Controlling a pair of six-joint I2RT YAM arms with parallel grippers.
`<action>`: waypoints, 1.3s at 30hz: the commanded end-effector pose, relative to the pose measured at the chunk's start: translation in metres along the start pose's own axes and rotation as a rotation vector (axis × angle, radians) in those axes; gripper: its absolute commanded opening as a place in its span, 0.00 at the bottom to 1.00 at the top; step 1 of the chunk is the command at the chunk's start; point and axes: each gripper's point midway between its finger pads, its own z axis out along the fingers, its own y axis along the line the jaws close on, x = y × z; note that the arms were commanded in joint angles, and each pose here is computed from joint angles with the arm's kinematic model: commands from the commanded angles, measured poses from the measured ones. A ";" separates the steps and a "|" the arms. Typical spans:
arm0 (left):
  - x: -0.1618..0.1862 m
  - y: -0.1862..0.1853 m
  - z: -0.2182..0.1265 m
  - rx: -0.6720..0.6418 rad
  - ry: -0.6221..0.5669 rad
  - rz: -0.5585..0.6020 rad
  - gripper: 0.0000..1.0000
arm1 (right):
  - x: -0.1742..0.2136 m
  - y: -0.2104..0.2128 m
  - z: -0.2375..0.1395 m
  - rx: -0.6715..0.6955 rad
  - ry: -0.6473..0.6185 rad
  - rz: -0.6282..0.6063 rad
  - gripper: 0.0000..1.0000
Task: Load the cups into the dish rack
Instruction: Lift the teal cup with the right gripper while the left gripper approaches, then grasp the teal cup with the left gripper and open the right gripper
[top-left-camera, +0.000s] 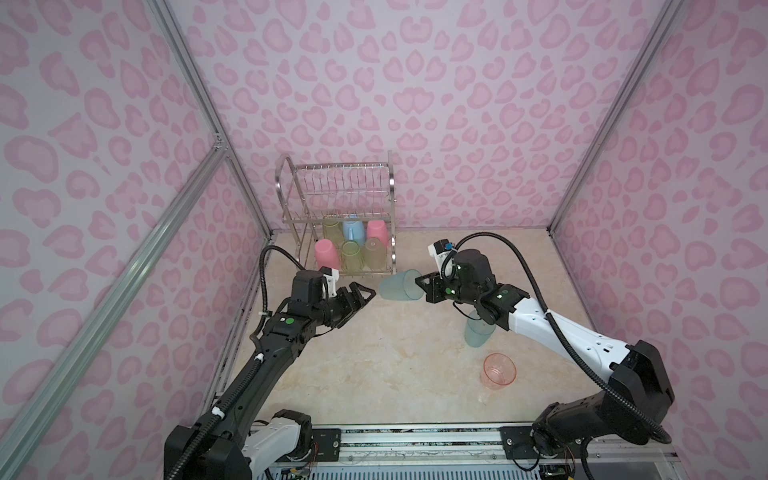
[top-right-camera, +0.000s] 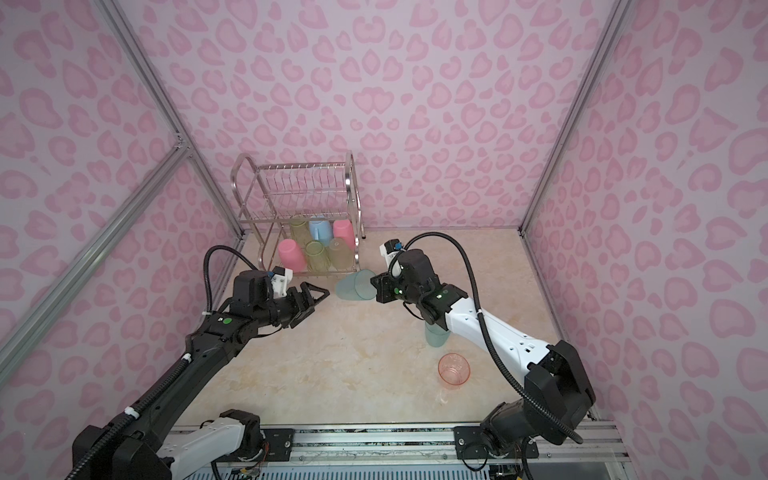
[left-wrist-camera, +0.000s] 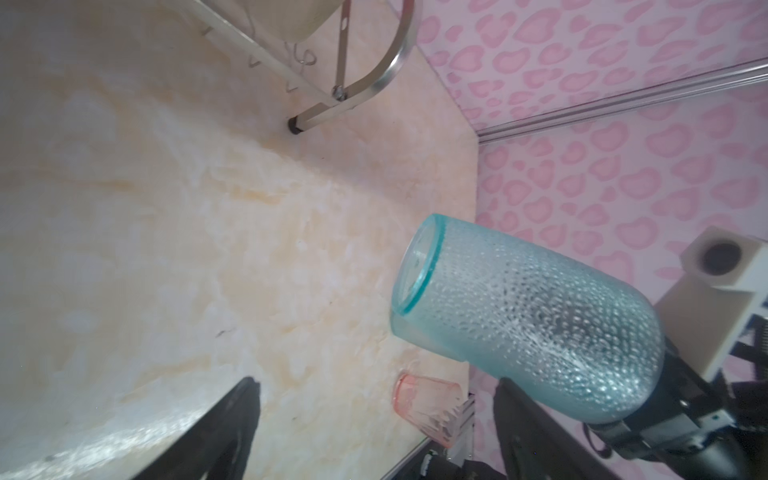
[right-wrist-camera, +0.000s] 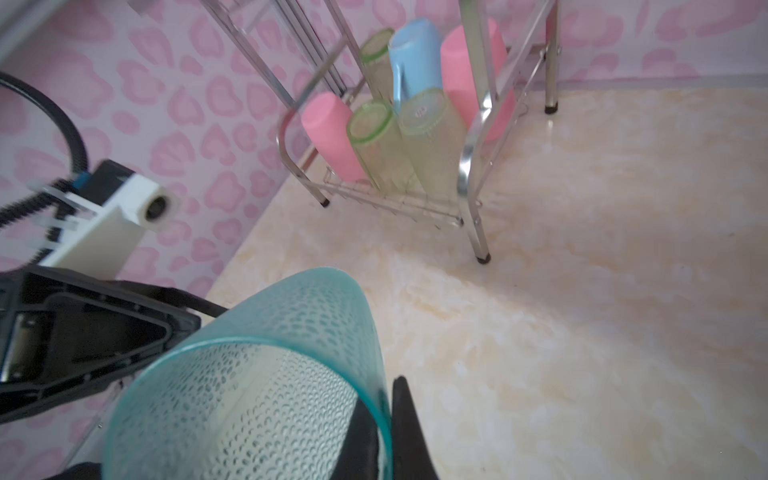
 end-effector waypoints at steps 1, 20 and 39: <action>-0.021 -0.064 -0.010 0.278 -0.053 -0.032 0.90 | -0.048 0.028 -0.009 -0.148 -0.186 0.096 0.00; -0.072 -0.164 -0.042 0.602 -0.312 -0.070 0.88 | -0.098 0.052 -0.022 -0.389 -0.377 0.318 0.00; -0.094 -0.171 -0.034 0.603 -0.447 -0.154 0.86 | -0.100 0.062 -0.023 -0.462 -0.378 0.343 0.00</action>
